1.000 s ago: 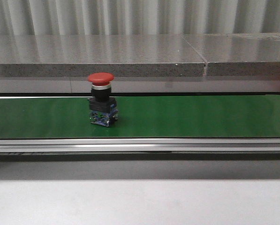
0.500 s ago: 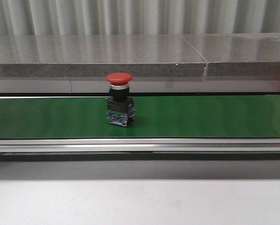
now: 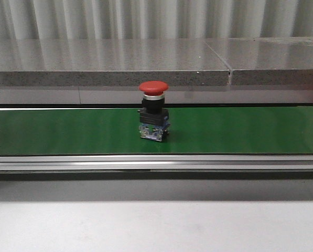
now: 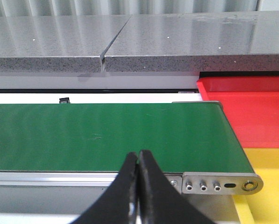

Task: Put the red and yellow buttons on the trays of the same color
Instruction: 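Set the yellow button on the conveyor belt with the left gripper, then move the right gripper over the red button at the belt's end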

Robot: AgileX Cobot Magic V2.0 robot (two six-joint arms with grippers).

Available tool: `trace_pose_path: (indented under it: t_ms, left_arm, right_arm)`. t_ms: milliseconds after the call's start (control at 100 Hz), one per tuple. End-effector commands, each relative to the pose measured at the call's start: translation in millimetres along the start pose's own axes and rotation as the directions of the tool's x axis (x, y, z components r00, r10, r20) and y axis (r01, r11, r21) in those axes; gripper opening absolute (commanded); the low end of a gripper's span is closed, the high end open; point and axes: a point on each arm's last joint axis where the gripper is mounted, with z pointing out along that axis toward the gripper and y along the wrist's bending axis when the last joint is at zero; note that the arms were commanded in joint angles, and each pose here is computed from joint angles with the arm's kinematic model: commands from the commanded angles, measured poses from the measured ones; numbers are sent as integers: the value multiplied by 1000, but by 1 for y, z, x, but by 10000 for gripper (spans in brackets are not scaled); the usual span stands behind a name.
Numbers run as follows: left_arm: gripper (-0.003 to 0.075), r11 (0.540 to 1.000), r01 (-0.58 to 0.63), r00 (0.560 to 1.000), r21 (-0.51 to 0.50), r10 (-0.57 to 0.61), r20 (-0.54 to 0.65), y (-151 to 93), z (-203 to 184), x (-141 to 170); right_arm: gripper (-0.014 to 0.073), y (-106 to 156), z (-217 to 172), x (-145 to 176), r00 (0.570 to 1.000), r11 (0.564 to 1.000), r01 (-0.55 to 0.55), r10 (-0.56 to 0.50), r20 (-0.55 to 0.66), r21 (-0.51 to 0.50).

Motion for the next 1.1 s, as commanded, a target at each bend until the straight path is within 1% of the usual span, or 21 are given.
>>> trace_pose_path:
  t_ms: [0,90,180,310,350,510,590,640,660,710,730,780,800,850,870,920,970,990,1040,1060,1090]
  left_arm:
    - [566,999,-40,985,32,34,169,-11,-40,-10]
    - [567,995,-86,964,50,71,256,-23,-64,-9]
    - [566,987,-144,931,68,112,346,-35,-91,-3]
    - [566,975,-204,869,92,137,475,-45,-127,18]
    - [566,971,-217,852,99,139,505,-47,-133,26]
    - [566,959,-256,769,121,126,627,-43,-157,70]
    - [565,955,-267,737,132,114,666,-38,-160,94]
    - [565,953,-272,708,134,104,699,-33,-165,111]
    - [565,953,-272,706,134,103,701,-31,-164,116]
    - [565,952,-274,681,134,94,727,-26,-168,132]
    - [565,952,-274,681,134,94,726,-25,-166,136]
    - [561,951,-278,658,135,86,748,-20,-169,151]
    - [554,951,-278,658,135,85,748,-19,-167,155]
    - [519,950,-280,637,136,78,767,-15,-169,168]
    - [498,950,-281,635,136,78,768,-14,-167,171]
    - [430,950,-282,616,136,70,785,-10,-168,181]
    - [331,949,-283,601,136,65,797,-8,-168,189]
    - [303,949,-284,595,136,63,801,-7,-168,191]
    - [186,949,-285,584,136,59,810,-5,-168,196]
    - [156,948,-286,579,136,58,813,-5,-169,198]
    - [81,948,-286,577,136,57,815,-5,-168,199]
  right_arm:
    - [-67,1,-1,-8,996,1000,9,-8,94,-8]
    - [-67,1,-1,-8,996,1000,9,-8,94,-8]
    - [-67,1,-1,-8,996,1000,9,-8,94,-8]
    - [-67,1,-1,-8,996,1000,9,-8,94,-8]
    - [-67,1,-1,-8,996,1000,9,-8,94,-8]
    - [-67,1,-1,-8,996,1000,9,-8,94,-8]
    - [-67,1,-2,-9,994,1000,9,-8,106,-9]
    - [-67,1,-2,-10,993,1000,9,-8,119,-10]
    - [-67,1,-2,-10,993,1000,9,-8,121,-10]
    - [-67,1,-2,-11,991,1000,9,-8,130,-11]
    - [-67,1,-2,-11,991,1000,9,-8,131,-11]
    - [-67,1,-2,-12,991,1000,9,-8,136,-12]
    - [-67,1,-2,-12,990,1000,9,-8,137,-12]
    - [-67,1,-2,-12,990,1000,9,-7,143,-12]
    - [-67,1,-2,-13,989,1000,9,-7,146,-12]
    - [-67,1,-2,-14,988,1000,9,-7,153,-13]
    - [-67,2,-3,-17,986,1000,7,-4,165,-14]
    - [-67,2,-3,-18,986,1000,4,-1,168,-15]
    - [-67,2,-4,-21,984,1000,-13,16,177,-19]
    - [-67,2,-4,-22,983,1000,-23,26,180,-21]
    - [-67,2,-5,-24,982,999,-38,42,184,-25]
